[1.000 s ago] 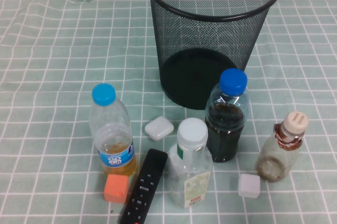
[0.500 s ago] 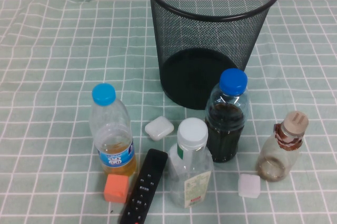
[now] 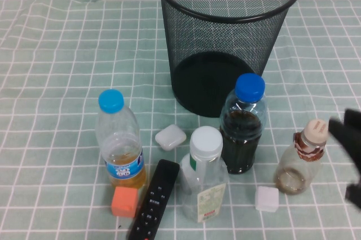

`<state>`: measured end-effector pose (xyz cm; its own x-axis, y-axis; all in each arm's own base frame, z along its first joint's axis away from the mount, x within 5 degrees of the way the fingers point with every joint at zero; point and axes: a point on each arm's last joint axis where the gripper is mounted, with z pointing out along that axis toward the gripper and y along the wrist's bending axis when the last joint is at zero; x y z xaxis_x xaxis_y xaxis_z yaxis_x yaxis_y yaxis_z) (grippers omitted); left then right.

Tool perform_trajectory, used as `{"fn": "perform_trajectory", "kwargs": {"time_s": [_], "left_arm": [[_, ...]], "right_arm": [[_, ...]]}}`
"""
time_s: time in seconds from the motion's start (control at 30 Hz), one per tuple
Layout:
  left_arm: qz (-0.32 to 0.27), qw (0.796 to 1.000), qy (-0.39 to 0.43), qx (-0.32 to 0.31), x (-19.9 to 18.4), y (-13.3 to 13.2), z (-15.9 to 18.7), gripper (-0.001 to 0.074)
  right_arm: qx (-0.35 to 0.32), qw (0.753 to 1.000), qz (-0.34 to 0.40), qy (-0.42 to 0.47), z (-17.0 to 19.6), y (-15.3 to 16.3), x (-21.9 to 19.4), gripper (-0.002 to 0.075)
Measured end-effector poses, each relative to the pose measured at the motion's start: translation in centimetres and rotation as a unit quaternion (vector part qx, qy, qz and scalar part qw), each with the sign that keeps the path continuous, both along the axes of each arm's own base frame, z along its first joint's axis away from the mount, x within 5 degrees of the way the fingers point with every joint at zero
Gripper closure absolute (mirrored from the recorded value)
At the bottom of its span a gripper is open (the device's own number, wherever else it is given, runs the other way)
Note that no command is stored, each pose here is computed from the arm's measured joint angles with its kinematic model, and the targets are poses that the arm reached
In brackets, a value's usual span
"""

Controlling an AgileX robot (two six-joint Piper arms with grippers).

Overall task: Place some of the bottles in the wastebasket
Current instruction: Pick up a bottle from the table with right arm

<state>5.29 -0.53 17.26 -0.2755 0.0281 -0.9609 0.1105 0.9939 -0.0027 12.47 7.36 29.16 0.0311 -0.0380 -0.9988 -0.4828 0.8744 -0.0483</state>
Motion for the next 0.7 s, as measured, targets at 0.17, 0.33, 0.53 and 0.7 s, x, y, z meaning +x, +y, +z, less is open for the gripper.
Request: {"fn": "perform_trajectory", "kwargs": {"time_s": [0.17, 0.33, 0.53, 0.7], "left_arm": [[0.000, 1.000, 0.000, 0.000, 0.0, 0.0, 0.0, 0.0739], [0.000, 1.000, 0.000, 0.000, 0.0, 0.0, 0.0, 0.0740], [0.000, 1.000, 0.000, 0.000, 0.0, 0.0, 0.0, 0.0739], [0.000, 1.000, 0.000, 0.000, 0.0, 0.0, 0.0, 0.0739]], "right_arm": [[0.041, 0.999, -0.011, -0.018, -3.3, -0.1, -0.6, 0.0172], [0.049, 0.998, -0.042, -0.006, -3.9, 0.0, 0.4, 0.0173], [0.028, 0.997, -0.064, 0.022, -5.5, 0.8, 2.0, 0.0173], [0.045, 0.995, -0.075, 0.046, -6.6, 1.8, 3.5, 0.0173]]}}
